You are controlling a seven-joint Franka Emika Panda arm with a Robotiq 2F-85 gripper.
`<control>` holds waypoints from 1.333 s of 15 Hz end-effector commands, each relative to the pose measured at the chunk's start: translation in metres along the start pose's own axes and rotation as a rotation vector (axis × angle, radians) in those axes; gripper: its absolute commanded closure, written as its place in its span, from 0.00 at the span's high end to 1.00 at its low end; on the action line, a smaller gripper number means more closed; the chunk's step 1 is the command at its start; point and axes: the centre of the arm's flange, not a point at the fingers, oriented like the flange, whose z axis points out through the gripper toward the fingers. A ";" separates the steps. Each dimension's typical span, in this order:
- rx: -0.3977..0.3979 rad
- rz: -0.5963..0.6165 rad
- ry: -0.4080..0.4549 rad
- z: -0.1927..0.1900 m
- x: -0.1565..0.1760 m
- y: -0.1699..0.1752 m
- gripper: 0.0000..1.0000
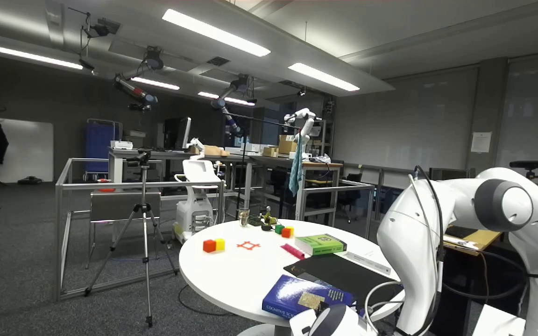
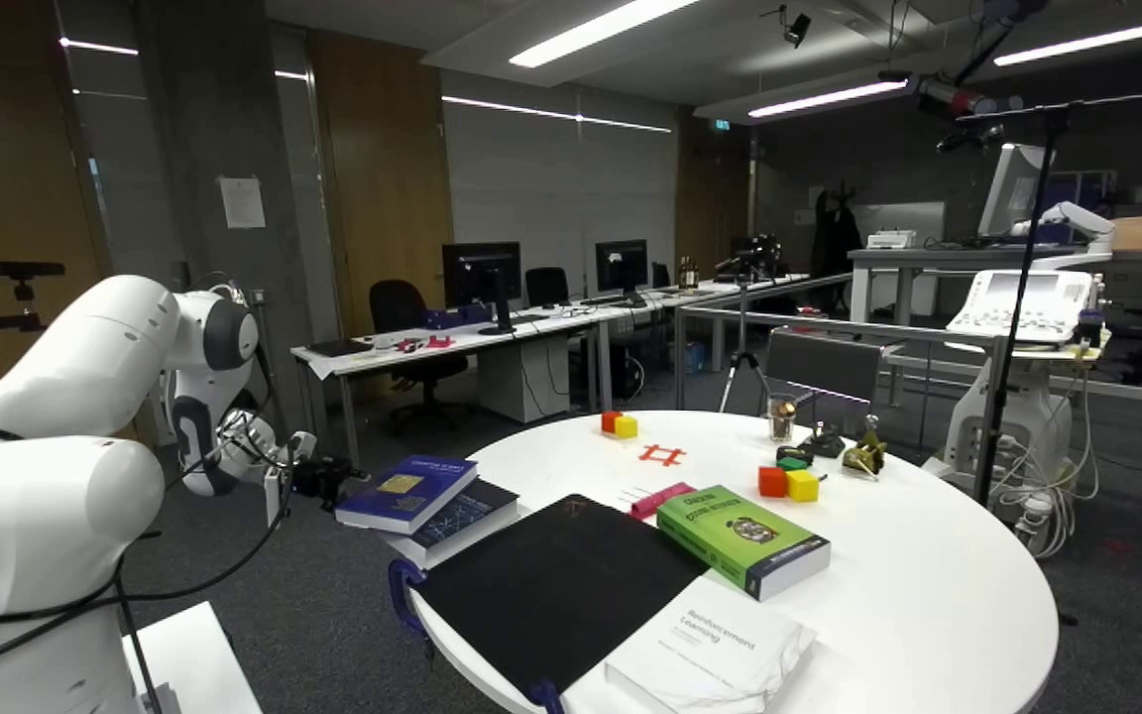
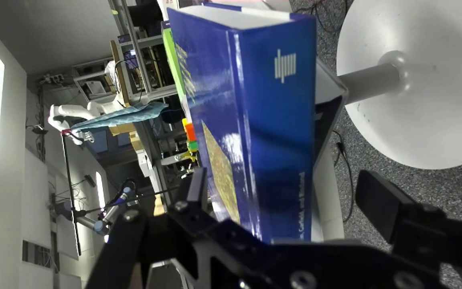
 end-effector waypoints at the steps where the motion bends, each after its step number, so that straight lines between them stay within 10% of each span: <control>1: 0.001 0.001 0.000 0.000 0.001 0.000 1.00; 20: 0.001 0.016 0.046 -0.016 0.000 0.008 1.00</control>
